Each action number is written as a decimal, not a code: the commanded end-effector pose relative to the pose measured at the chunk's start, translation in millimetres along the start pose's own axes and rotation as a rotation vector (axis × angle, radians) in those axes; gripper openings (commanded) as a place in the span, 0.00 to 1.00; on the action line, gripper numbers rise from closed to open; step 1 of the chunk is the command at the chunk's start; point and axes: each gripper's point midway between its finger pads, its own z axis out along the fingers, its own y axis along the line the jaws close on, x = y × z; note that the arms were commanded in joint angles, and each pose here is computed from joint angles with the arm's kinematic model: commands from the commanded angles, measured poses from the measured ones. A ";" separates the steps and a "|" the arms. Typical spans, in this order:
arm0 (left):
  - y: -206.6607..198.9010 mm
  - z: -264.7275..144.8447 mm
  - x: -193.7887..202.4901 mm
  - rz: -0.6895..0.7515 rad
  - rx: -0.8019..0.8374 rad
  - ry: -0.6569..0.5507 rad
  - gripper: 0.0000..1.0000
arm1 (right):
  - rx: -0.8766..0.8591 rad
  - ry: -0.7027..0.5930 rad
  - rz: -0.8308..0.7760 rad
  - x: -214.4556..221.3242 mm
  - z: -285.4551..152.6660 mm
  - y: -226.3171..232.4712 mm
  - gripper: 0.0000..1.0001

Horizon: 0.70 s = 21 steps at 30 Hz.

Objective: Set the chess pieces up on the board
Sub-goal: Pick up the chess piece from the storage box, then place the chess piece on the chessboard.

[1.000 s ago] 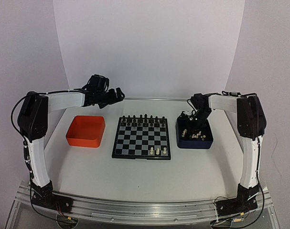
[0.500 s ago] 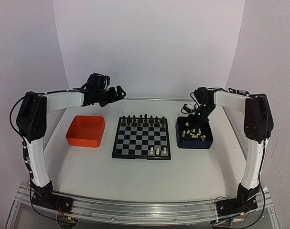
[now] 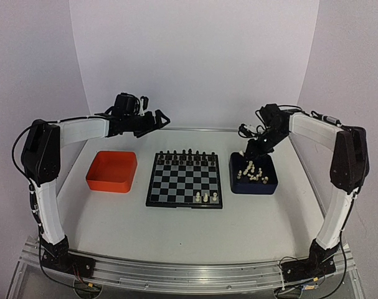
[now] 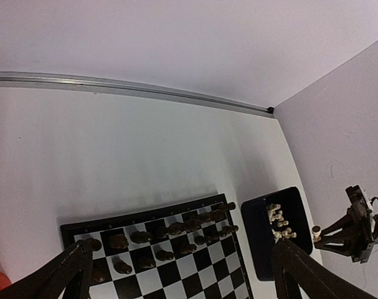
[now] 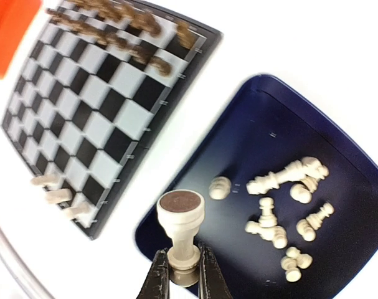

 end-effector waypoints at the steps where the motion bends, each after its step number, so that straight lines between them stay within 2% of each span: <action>1: -69.8 -11.3 -20.3 0.096 0.229 -0.001 1.00 | -0.138 -0.067 -0.034 -10.4 -24.9 35.5 0.02; 5: -108.1 -6.8 4.1 0.165 0.336 0.083 1.00 | -0.216 -0.089 -0.077 -17.3 -31.1 63.2 0.02; 11: -161.5 -18.3 63.9 0.301 0.524 0.236 1.00 | -0.269 -0.058 -0.237 -4.9 -22.0 105.7 0.02; 15: -170.8 -35.8 94.4 0.319 0.626 0.304 1.00 | -0.315 -0.045 -0.296 3.9 -19.8 126.4 0.01; 21: -176.4 -45.5 124.0 0.261 0.685 0.419 1.00 | -0.377 -0.072 -0.315 3.2 -33.9 150.9 0.01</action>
